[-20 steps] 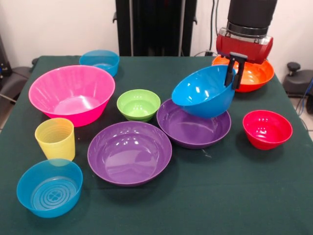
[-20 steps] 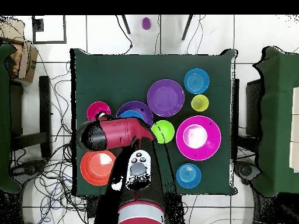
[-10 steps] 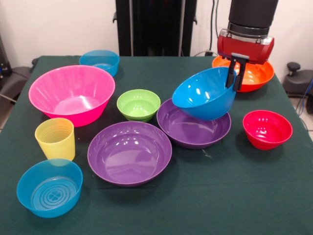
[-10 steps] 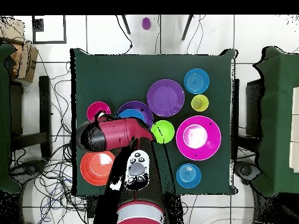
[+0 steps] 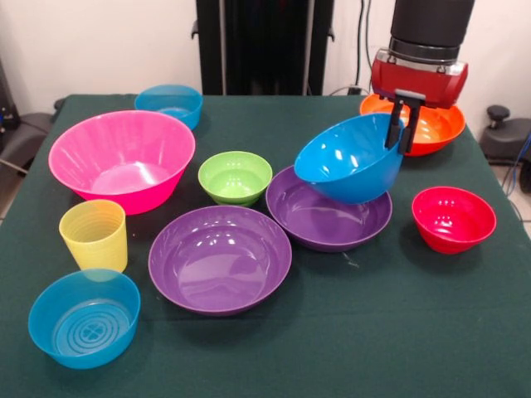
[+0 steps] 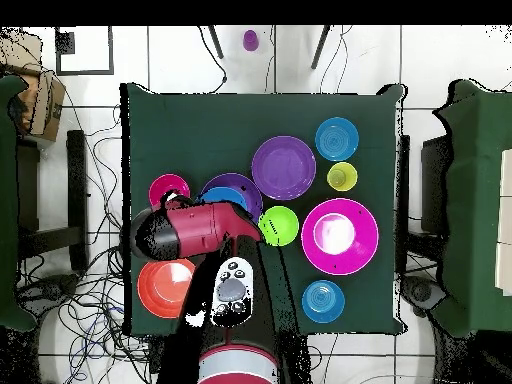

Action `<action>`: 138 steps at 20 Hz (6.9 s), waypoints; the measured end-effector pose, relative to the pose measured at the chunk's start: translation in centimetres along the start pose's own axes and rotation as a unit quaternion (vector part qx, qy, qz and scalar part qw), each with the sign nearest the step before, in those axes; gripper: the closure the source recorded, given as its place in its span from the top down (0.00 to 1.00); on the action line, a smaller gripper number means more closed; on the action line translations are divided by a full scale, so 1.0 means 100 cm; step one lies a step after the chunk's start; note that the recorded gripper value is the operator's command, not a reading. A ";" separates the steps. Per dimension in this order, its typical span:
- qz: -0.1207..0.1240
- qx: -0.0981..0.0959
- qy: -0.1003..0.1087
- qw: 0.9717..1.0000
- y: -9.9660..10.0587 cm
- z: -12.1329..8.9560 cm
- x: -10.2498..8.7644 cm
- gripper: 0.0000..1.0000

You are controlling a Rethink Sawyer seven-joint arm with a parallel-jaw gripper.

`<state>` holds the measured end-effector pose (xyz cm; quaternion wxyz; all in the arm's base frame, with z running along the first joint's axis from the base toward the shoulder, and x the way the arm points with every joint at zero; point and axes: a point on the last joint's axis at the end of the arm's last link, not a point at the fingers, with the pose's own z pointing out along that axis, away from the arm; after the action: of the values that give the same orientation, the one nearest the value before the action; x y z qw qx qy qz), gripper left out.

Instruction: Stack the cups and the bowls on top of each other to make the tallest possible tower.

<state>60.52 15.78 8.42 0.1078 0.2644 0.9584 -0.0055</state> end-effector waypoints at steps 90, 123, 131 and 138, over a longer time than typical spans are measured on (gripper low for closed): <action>0.044 -0.055 -0.092 0.993 -0.039 -0.014 -0.110 1.00; -0.005 -0.082 -0.100 0.992 0.003 -0.012 -0.091 1.00; -0.015 -0.087 -0.108 0.990 0.001 0.008 -0.093 1.00; -0.018 -0.085 -0.108 0.990 0.001 0.009 -0.091 1.00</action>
<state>68.37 11.14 9.43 0.2330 0.2344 0.9427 0.0452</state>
